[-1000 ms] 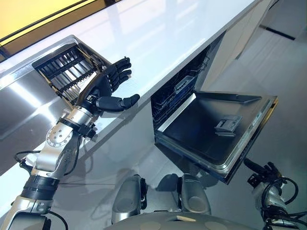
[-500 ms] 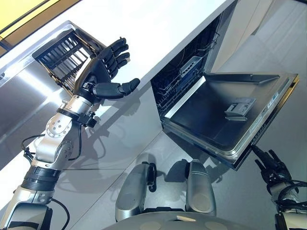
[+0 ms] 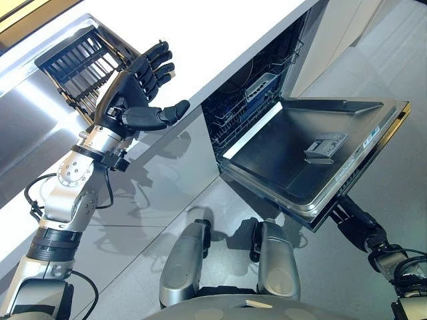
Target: Pick up plates and place into dishwasher.
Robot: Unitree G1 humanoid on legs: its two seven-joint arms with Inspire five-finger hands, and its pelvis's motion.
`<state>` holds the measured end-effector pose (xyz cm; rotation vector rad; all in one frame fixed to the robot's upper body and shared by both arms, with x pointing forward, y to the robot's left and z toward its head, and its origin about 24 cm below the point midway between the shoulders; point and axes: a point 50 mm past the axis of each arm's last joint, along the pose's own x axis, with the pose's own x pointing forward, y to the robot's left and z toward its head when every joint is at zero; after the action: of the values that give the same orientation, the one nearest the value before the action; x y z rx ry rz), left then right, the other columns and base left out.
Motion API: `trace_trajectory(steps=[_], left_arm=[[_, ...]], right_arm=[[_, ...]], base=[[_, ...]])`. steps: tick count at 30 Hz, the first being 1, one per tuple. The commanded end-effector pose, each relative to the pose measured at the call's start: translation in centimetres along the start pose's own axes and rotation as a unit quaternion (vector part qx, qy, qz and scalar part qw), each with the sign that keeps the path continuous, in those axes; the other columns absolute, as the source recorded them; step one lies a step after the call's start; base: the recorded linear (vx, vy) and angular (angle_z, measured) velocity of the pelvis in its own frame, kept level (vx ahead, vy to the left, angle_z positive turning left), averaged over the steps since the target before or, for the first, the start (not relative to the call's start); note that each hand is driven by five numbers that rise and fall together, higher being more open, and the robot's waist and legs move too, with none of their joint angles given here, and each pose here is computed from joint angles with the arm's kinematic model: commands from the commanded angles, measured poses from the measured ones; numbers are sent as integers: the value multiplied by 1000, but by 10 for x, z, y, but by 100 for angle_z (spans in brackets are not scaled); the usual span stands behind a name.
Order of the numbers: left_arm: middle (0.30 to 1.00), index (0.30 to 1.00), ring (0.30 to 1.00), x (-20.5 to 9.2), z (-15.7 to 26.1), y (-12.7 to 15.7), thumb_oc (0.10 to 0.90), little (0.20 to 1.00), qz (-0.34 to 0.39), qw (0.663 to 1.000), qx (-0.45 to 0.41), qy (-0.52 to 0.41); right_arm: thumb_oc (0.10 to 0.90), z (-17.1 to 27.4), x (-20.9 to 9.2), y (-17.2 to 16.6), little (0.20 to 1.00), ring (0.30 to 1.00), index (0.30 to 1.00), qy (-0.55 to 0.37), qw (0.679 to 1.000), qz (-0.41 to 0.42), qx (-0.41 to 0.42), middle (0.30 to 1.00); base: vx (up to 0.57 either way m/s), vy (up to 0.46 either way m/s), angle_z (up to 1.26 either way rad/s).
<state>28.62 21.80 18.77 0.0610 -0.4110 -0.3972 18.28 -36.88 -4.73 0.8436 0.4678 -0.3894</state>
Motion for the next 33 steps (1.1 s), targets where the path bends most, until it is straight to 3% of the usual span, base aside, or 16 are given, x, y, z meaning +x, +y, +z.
trace_trajectory(steps=[1, 15, 33], left_arm=[[900, 900, 900, 7, 0, -31, 800, 900, -100, 994, -32, 0], [900, 900, 900, 16, -5, -36, 800, 900, -101, 994, -37, 10], [900, 900, 900, 19, -1, -35, 800, 900, -95, 995, -34, -1]], right_arm=[[800, 34, 25, 282, 900, 900, 900, -73, 807, 581, 71, 900], [800, 25, -9, 342, 900, 900, 900, -75, 691, 707, 132, 900], [800, 24, -1, 336, 900, 900, 900, -72, 711, 683, 149, 900]], base=[[45, -19, 1], [44, 8, 0], [32, 1, 1]])
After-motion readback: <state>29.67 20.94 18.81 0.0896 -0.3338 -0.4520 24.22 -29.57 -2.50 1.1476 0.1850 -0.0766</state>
